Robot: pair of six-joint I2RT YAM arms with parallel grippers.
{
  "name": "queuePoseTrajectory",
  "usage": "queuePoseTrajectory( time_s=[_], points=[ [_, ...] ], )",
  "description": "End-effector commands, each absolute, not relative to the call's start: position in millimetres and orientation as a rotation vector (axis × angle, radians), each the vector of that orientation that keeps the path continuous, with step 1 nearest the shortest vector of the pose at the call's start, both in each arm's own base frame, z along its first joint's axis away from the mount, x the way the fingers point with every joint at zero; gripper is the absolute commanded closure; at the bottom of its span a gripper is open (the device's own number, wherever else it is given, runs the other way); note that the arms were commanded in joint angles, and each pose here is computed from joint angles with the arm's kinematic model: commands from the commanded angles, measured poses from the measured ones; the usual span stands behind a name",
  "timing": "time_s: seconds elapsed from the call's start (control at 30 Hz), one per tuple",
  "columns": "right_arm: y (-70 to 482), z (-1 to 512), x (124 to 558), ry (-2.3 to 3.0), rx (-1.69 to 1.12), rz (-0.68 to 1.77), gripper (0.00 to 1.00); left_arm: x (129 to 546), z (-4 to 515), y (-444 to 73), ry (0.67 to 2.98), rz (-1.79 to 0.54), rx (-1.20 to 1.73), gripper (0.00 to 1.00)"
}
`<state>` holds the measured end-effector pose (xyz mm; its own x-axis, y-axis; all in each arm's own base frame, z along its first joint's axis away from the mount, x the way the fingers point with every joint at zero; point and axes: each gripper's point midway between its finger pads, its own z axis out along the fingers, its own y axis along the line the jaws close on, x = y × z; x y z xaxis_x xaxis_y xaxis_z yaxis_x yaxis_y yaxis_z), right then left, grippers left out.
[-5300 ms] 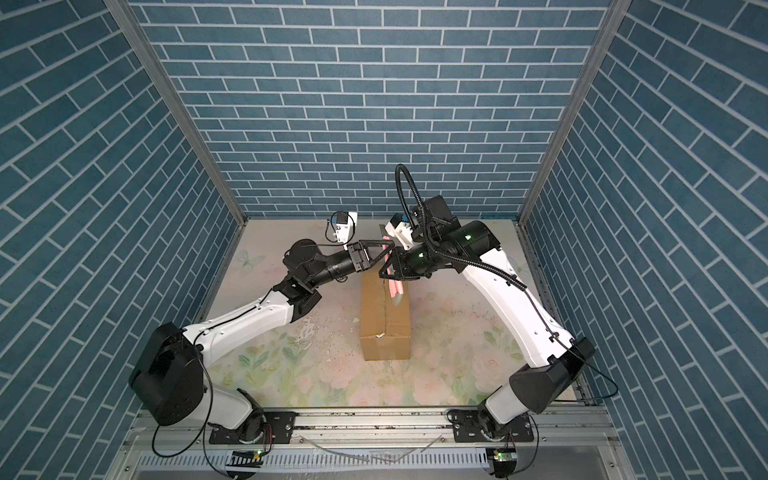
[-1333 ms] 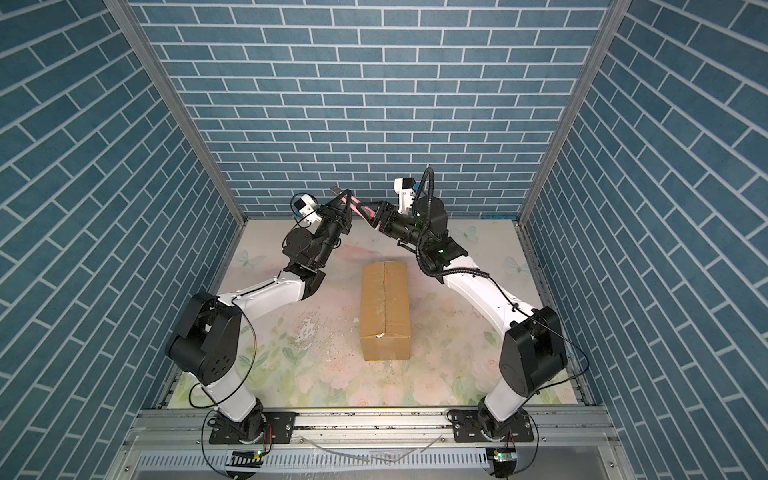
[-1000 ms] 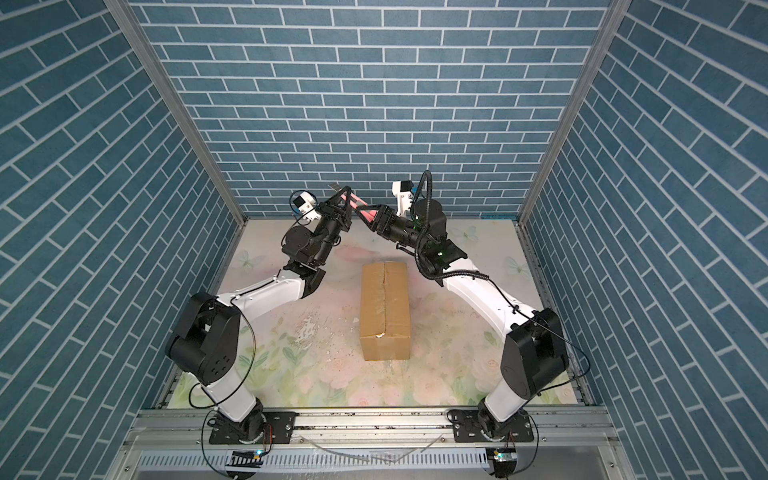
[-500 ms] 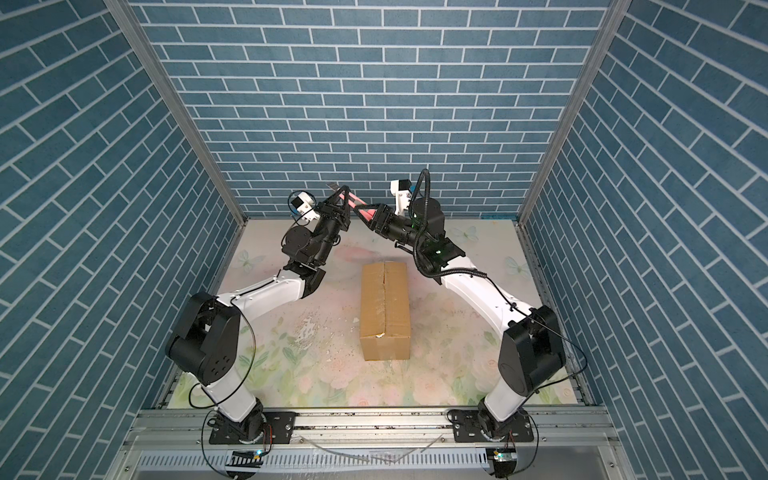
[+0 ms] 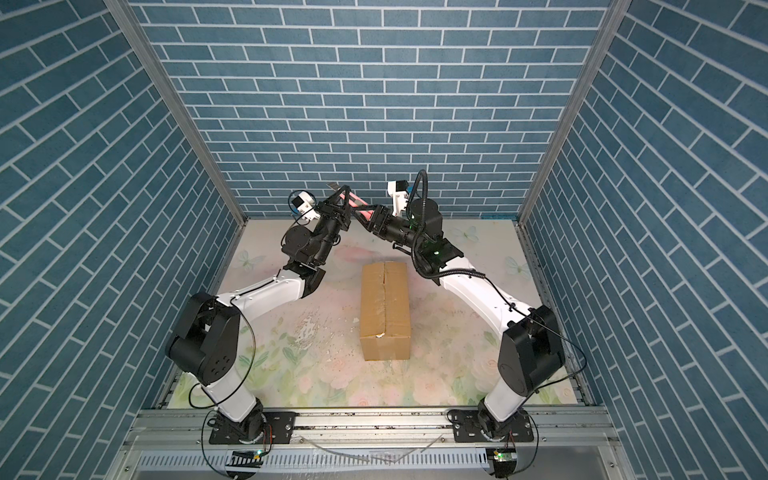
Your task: Unpack the express box
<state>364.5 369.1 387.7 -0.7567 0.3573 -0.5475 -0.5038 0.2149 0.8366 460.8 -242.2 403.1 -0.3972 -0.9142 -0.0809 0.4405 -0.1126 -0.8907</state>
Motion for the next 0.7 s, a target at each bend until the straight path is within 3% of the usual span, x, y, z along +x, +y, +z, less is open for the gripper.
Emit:
queuePoseTrajectory(
  time_s=[0.0, 0.33, 0.67],
  points=[
    [370, 417, 359, 1.731, -0.165, 1.665, 0.46, 453, 417, -249, 1.089, -1.740, -0.572, 1.00],
    [375, 425, 363, 1.723, -0.182, 1.665, 0.48, 446, 406, -264, 1.123, -1.779, -0.570, 1.00],
    [376, 428, 368, 1.724, -0.187, 1.641, 0.63, 445, 401, -270, 1.138, -1.799, -0.571, 1.00]
  ],
)
